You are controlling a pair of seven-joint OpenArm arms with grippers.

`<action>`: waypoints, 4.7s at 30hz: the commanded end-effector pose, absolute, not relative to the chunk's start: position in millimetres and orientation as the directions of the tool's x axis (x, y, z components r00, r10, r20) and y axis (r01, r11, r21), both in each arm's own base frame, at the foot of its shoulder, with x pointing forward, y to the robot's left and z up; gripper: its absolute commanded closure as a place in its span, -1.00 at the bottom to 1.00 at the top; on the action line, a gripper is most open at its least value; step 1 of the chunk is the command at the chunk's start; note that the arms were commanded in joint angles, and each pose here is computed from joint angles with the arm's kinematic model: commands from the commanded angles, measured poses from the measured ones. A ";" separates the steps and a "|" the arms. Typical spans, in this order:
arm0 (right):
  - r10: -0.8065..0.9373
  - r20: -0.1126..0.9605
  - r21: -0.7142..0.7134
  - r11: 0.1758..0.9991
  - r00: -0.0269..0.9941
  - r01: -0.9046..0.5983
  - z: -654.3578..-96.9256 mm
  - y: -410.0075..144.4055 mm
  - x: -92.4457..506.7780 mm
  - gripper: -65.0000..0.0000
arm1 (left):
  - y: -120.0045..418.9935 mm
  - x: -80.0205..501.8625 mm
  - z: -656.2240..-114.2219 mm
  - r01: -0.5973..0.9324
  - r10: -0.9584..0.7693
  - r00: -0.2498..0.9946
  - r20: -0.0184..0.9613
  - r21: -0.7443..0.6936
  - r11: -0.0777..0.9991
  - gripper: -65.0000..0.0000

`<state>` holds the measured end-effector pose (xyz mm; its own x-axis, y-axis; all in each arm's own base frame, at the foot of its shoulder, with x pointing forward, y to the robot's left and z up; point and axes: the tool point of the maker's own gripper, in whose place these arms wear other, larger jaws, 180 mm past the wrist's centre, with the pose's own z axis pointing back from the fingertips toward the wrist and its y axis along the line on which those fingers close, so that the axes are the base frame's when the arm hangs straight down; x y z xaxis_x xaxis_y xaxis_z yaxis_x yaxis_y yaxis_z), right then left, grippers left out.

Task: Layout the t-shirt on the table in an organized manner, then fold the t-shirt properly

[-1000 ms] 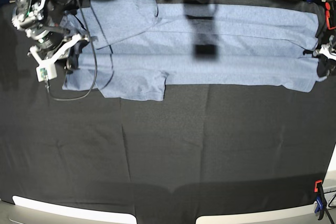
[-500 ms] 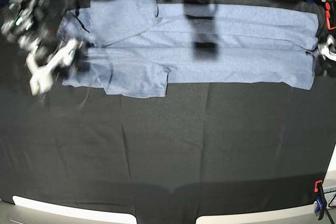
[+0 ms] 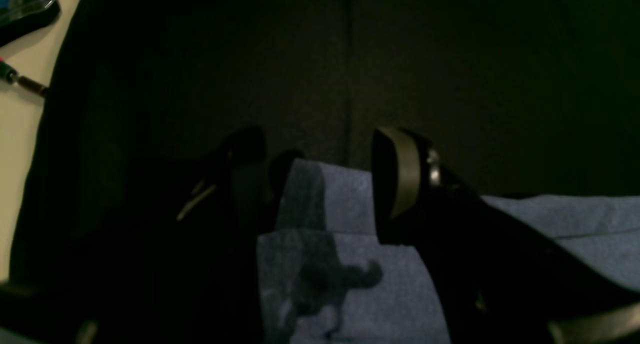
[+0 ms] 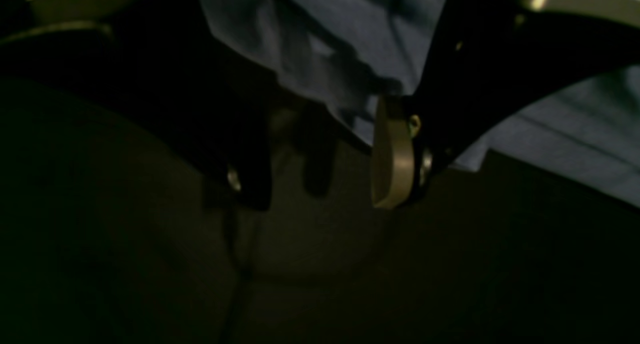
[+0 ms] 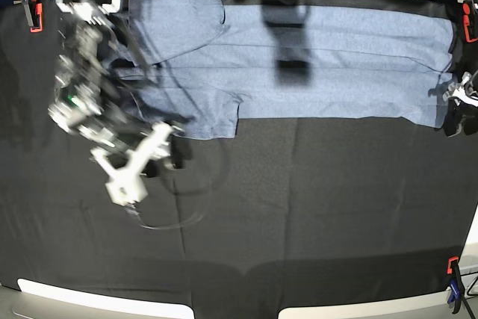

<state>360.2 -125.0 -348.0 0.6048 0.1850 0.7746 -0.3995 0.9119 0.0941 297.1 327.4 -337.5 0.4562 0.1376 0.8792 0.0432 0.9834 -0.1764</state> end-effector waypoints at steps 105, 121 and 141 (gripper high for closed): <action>0.330 0.760 0.045 0.833 0.560 -0.552 -309.4 -137.7 257.4 0.23 | 345.6 222.9 -393.9 -0.059 0.144 0.680 0.719 -0.142 0.988 0.03; 0.328 0.763 0.045 0.833 0.557 -0.552 -308.7 -137.5 257.9 0.23 | 310.7 210.8 -425.8 -0.057 0.408 0.706 0.579 -0.528 0.847 0.19; 0.313 0.784 0.044 0.833 0.536 -0.551 -303.9 -135.8 261.5 0.23 | 323.0 201.8 -431.4 -0.069 0.363 0.724 0.586 -0.462 0.884 1.00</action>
